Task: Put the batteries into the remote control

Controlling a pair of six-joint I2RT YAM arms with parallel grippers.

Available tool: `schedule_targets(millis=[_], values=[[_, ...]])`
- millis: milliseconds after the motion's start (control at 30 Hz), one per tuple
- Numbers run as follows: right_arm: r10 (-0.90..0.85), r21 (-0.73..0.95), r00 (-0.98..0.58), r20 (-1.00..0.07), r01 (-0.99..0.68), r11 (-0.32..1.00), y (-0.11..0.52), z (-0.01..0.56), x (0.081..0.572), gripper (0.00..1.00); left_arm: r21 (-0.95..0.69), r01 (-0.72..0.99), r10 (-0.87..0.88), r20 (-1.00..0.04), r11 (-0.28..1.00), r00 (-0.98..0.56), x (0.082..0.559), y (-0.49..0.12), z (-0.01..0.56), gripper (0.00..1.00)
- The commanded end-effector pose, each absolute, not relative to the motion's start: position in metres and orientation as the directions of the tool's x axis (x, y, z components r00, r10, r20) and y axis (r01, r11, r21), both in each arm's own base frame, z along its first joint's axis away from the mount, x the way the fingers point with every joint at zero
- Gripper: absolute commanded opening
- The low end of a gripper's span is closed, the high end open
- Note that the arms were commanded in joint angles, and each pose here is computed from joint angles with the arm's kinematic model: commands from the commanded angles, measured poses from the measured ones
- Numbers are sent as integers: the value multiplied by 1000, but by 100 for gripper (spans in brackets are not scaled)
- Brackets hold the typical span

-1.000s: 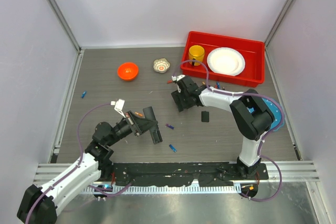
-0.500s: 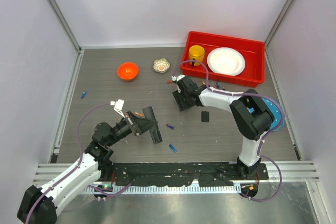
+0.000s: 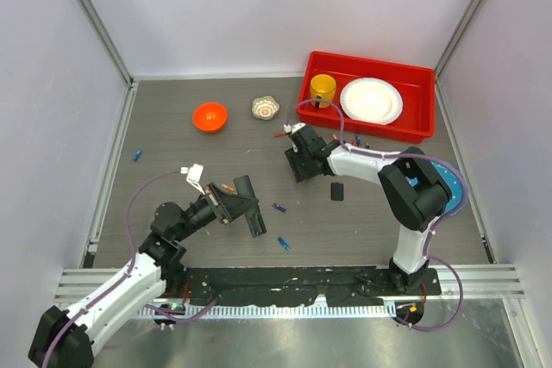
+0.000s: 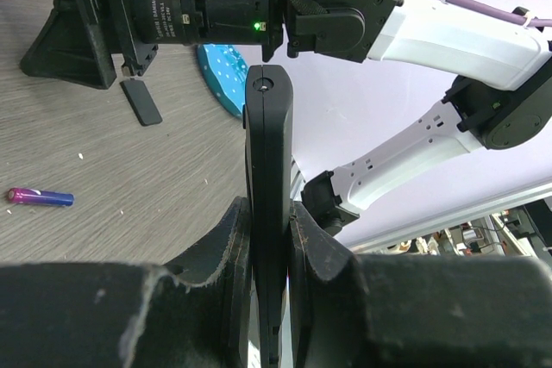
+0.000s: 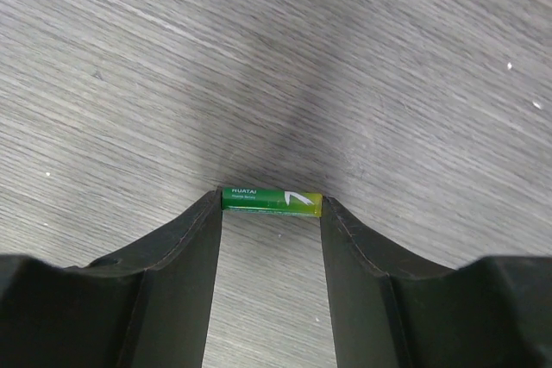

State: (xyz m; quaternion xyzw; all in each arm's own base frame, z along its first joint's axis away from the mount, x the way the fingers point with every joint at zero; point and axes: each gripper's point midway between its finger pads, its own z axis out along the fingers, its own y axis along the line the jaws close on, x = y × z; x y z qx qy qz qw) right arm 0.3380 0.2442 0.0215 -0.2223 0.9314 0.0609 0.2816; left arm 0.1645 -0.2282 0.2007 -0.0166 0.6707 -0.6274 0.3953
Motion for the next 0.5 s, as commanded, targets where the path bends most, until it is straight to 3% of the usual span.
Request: schedule_targets(millis=[0,267,467], values=[[-287,-29,-737,-612,-343,939,229,48,342,42,-840,509,-541,-520,186,-661,165,-226,214,0],[77,122,-730,-680,-9,993,208,79,336,33,-841,507,-555,-517,188,-651,168,-225,214,0],[440,323,-677,-590,301,897,205,67,326,22,-842,508,-562,-512,179,-650,169,-226,218,0]])
